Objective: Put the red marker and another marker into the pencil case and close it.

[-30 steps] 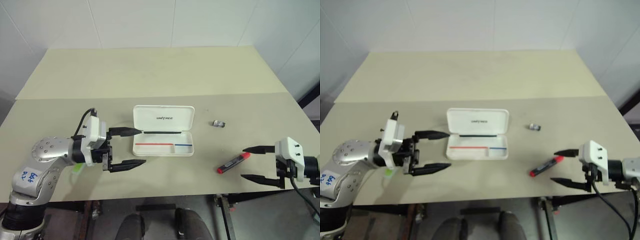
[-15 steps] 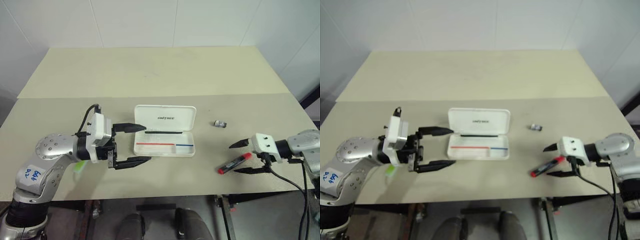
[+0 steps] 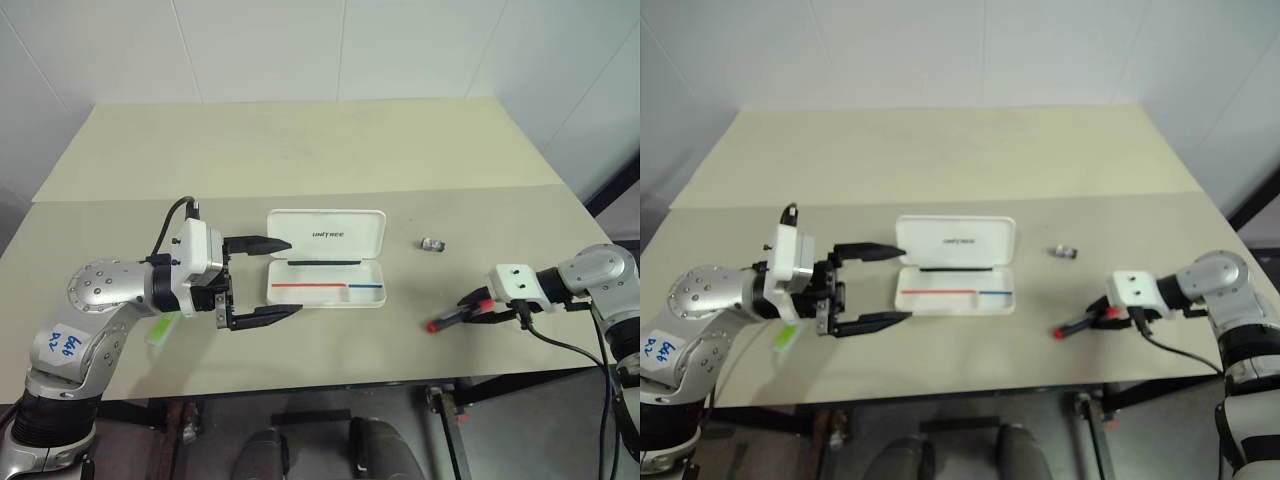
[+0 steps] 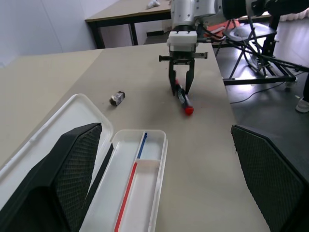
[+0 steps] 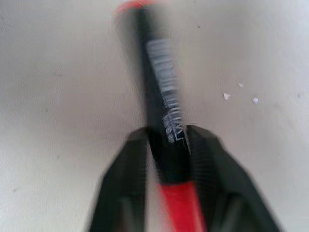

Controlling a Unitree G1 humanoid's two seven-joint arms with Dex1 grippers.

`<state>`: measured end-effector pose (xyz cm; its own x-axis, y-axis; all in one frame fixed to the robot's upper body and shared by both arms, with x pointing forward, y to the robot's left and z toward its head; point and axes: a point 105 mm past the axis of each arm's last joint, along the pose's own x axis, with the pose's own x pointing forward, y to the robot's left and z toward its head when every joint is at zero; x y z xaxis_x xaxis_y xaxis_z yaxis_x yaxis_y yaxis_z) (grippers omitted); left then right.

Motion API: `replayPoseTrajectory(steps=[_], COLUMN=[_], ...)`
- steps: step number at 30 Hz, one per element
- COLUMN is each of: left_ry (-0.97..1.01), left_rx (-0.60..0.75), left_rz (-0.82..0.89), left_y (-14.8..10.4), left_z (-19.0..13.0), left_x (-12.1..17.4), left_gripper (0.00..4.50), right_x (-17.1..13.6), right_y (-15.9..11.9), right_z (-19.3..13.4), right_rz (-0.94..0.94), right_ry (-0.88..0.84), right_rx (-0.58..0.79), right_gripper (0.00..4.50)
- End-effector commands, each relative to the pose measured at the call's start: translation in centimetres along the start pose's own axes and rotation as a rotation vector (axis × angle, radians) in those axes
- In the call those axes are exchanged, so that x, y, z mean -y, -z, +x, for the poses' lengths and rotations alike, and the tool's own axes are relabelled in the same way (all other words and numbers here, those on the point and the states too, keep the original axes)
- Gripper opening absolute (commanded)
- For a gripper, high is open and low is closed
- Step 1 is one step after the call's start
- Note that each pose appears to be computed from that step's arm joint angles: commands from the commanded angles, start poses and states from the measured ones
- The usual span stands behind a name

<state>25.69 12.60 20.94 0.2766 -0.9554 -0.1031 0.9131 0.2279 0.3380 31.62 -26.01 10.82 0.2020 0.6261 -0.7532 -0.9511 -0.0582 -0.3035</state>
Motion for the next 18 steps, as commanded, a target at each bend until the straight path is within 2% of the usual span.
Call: replayPoseTrajectory(steps=[1,8,14,18], left_ry=[-0.005,-0.008,-0.050,-0.084], left_rx=[0.008,0.004,-0.031,-0.060], left_rz=[0.053,0.056,0.047,0.042], left_y=[-0.6,0.3,1.7,2.8], left_z=[-0.1,-0.1,-1.7,-3.0], left_x=[-0.2,-0.5,-1.2,-1.6], left_gripper=[4.50,4.50,4.50,4.50], right_x=[-0.7,0.2,2.2,3.2], right_y=[0.2,-2.3,-6.3,-10.4], right_z=[-0.3,0.2,-0.8,-1.1], right_rz=[-0.004,-0.025,-0.019,-0.045], right_ry=[-0.061,-0.013,0.087,0.119], right_rx=[-0.014,0.094,0.202,0.286], right_gripper=[0.55,0.55,0.55,0.55])
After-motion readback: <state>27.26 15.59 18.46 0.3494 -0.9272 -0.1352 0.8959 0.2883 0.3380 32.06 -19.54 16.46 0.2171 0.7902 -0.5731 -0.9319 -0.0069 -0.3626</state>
